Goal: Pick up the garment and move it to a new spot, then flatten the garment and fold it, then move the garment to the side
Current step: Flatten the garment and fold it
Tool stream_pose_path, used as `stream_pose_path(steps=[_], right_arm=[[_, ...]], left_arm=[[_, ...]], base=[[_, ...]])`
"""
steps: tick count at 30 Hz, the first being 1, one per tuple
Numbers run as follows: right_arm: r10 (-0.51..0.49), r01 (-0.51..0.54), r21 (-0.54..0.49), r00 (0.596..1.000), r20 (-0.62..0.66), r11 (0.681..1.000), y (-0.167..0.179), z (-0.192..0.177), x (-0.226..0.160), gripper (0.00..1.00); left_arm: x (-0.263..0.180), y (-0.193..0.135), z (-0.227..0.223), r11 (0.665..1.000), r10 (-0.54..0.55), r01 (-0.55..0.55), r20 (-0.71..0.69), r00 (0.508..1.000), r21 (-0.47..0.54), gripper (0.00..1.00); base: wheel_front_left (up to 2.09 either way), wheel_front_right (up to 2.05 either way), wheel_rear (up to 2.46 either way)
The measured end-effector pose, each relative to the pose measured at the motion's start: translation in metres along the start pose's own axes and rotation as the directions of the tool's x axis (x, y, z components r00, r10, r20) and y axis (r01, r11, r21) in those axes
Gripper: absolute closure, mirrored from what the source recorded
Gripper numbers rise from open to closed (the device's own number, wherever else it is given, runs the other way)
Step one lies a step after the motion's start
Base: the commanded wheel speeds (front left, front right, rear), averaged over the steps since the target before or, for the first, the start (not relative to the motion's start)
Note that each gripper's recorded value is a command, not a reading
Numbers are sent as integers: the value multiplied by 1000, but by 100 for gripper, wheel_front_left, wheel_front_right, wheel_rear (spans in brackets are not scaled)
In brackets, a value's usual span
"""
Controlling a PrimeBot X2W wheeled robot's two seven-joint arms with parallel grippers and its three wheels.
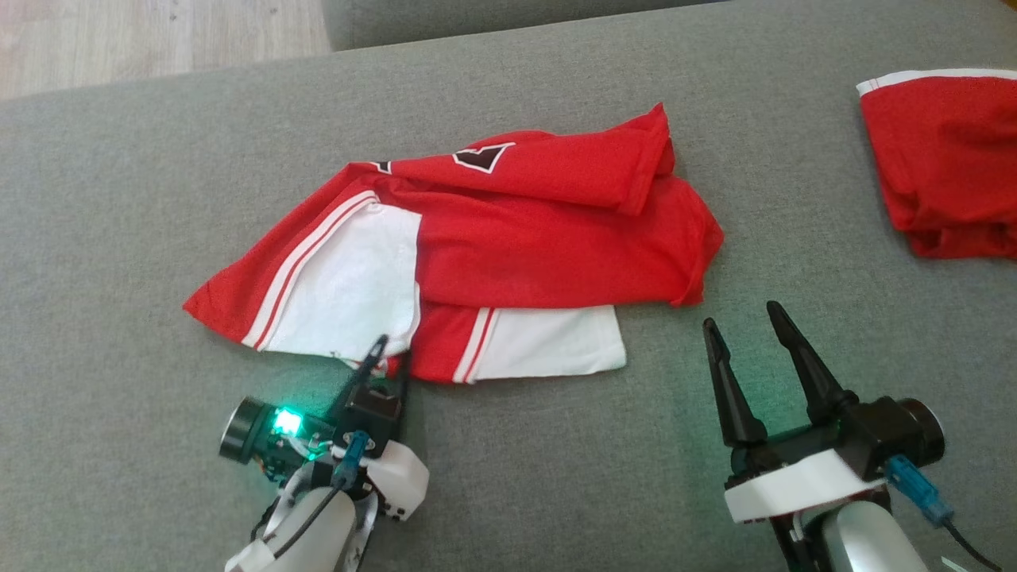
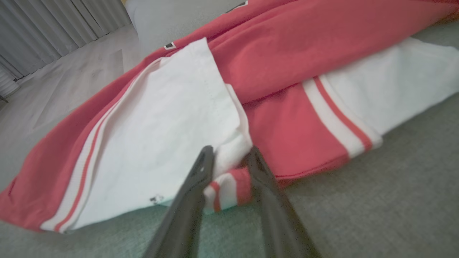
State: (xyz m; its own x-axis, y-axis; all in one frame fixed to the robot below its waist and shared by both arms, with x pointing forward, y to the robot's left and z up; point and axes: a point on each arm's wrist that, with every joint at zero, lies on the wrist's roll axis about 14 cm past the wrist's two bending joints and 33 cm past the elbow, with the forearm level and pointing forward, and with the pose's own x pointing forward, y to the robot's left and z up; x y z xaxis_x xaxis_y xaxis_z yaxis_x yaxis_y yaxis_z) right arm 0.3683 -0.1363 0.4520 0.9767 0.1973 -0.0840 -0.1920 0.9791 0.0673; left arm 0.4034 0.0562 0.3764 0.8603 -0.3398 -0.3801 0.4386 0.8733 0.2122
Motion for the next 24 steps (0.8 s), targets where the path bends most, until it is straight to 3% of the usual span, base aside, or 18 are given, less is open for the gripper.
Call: stream_pose_path(steps=[2, 9, 13, 19, 21, 24], right_arm=[[1, -1, 0, 1000, -1, 1000, 0, 0, 0, 0], [8, -8, 1, 1000, 0, 1000, 2, 0, 1, 0], [15, -15, 0, 1000, 5, 1000, 4, 1, 2, 0], [23, -23, 0, 1000, 8, 1000, 7, 2, 3, 0], [25, -25, 1, 1000, 5, 1000, 7, 1, 3, 0], [29, -29, 3, 1000, -1, 1000, 9, -1, 5, 0]], left_arm=[[1, 0, 5, 1000, -2, 2, 19, 1000, 3, 100], [2, 0, 30, 1000, -12, 15, 95, 995, -26, 100], [-2, -9, 44, 992, -68, 79, 109, 992, -102, 100], [-42, -56, 2, 944, -285, 263, -91, 954, -199, 100], [-54, -61, -5, 937, -306, 275, -122, 944, -217, 100], [-54, -49, 11, 948, -247, 227, -70, 966, -222, 100]], base=[[0, 0, 0], [0, 0, 0], [0, 0, 0], [0, 0, 0], [0, 0, 0], [0, 0, 0]])
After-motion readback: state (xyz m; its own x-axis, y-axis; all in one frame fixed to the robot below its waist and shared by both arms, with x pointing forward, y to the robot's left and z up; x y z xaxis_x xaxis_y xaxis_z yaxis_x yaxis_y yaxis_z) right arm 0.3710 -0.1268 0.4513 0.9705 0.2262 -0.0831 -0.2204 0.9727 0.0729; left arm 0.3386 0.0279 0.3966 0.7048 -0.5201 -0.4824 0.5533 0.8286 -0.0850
